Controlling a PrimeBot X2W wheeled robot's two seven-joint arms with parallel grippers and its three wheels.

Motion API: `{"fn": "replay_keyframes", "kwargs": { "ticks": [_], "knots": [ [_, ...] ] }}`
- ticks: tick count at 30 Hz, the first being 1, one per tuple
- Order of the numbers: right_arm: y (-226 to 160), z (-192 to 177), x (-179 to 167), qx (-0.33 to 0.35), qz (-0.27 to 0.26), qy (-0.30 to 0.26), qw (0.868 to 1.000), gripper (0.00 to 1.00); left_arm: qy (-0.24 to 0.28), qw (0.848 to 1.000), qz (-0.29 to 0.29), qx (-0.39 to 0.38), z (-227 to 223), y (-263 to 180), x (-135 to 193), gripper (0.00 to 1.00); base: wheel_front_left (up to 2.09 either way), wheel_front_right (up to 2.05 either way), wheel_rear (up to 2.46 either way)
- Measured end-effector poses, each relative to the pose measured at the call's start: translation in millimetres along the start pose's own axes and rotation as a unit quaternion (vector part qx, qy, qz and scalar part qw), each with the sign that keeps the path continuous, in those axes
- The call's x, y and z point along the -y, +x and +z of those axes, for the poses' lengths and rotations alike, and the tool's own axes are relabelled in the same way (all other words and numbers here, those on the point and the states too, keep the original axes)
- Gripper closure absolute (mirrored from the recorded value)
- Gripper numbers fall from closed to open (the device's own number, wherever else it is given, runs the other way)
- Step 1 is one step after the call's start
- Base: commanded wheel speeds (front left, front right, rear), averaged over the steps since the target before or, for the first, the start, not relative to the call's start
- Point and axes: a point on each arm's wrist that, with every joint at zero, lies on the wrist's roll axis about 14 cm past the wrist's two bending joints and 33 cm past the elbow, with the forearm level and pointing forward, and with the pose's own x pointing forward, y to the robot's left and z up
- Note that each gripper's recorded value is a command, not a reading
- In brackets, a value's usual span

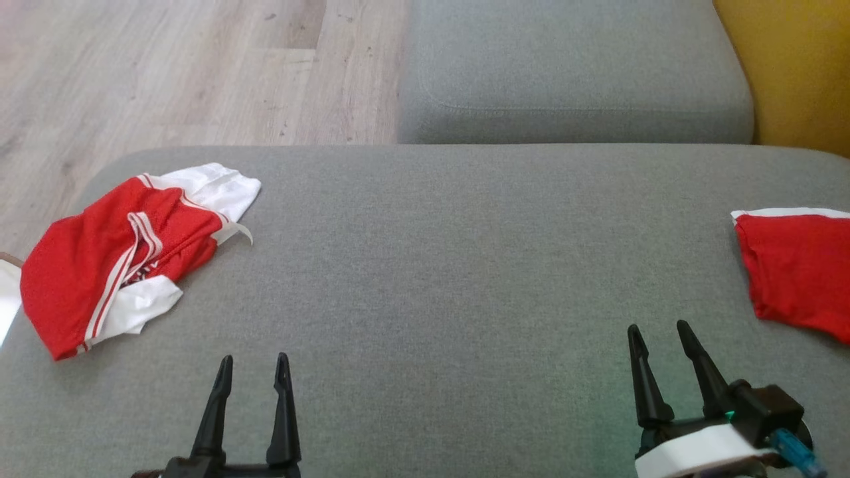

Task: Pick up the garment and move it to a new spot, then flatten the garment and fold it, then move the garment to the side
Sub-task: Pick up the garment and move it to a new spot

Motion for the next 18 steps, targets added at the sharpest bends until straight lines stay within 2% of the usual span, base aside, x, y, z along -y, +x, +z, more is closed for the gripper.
{"fn": "replay_keyframes", "kwargs": {
  "ticks": [18],
  "knots": [
    [-4.0, -1.1, 8.3, -0.001, -0.018, -0.005, 1.000, 0.00, 0.004, 1.000, -0.004, -0.009, -6.2, -2.7, -1.4, 0.00, 0.00, 0.00, 0.00]
  ]
}}
